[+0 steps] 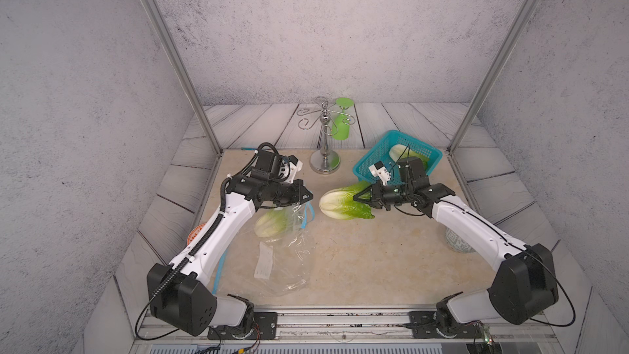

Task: Put the chinese cabbages into a zipper bag and zip it
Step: Adjust the chinese cabbage at the center of the board, then place the Chinese cabbage in the zipper food storage bag.

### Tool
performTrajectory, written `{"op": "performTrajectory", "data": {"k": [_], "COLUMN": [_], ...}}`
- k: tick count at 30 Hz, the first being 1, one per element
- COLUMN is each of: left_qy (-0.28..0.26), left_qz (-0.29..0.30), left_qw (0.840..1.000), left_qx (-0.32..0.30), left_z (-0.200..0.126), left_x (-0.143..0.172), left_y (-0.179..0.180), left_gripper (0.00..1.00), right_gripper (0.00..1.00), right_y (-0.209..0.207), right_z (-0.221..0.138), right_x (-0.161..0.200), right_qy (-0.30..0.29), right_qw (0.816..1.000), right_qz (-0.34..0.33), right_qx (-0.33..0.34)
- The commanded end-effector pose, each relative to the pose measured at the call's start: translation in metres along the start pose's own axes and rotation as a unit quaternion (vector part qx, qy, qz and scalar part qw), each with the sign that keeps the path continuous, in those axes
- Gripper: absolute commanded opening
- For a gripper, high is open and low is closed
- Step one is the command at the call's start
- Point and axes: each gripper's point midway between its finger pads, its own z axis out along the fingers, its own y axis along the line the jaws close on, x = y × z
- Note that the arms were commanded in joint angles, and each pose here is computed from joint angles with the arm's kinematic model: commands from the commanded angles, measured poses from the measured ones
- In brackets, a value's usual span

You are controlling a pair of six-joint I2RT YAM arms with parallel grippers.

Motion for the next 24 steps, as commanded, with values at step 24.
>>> {"op": "performTrajectory", "data": {"k": [24], "left_qy": [-0.048], "left_qz": [0.064], "left_qw": [0.994], "left_qx": [0.08], "left_z": [-0.009], "left_x": [-0.017], "left_y": [-0.077], "left_gripper": [0.0], "right_gripper": [0.27], "right_y": [0.083], "right_z": [0.068], "right_x": [0.006], "right_qy": [0.002], "right_qw": [0.998], "right_qz": [0.057], "right_qx": [0.022]}}
